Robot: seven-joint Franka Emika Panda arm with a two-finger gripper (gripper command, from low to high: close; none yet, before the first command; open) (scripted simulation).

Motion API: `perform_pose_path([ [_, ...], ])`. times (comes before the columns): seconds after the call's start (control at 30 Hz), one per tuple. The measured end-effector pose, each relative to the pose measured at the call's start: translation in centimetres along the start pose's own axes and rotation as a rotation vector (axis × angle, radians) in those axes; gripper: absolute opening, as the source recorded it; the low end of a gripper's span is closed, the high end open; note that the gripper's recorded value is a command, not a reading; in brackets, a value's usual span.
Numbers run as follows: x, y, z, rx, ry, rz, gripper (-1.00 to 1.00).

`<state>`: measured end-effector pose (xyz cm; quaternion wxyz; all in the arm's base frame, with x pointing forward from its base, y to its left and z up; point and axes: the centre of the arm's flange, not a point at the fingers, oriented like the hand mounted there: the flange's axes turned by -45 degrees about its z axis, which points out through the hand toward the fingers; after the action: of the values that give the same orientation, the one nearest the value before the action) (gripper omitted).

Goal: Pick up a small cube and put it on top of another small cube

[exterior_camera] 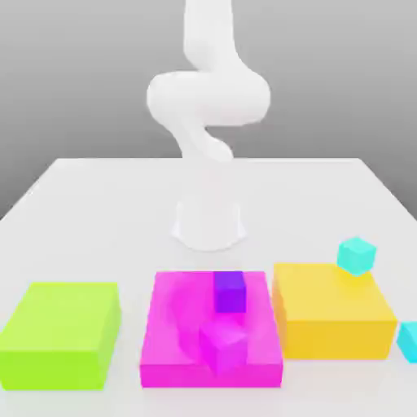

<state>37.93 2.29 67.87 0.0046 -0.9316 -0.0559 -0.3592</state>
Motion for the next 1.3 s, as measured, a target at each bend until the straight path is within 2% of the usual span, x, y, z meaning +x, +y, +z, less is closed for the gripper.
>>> perform_pose_path([
  [0.23, -1.3, -8.0, 12.8, 0.148, -0.168, -0.338, 0.00],
  [0.43, -5.8, -16.2, 22.0, 0.272, -0.292, -0.633, 0.00],
  [0.67, -15.5, -26.9, 30.1, 0.425, -0.419, -1.013, 0.00],
  [0.9, -27.5, -33.0, 36.4, 0.549, -0.545, -1.355, 0.00],
  [1.07, -33.2, -34.2, 41.0, 0.572, -0.564, -1.416, 0.00],
  [1.1, -33.9, -34.2, 41.7, 0.573, -0.564, -1.417, -1.00],
  [1.3, -34.2, -34.2, 42.0, 0.573, -0.566, -1.418, -1.00],
])
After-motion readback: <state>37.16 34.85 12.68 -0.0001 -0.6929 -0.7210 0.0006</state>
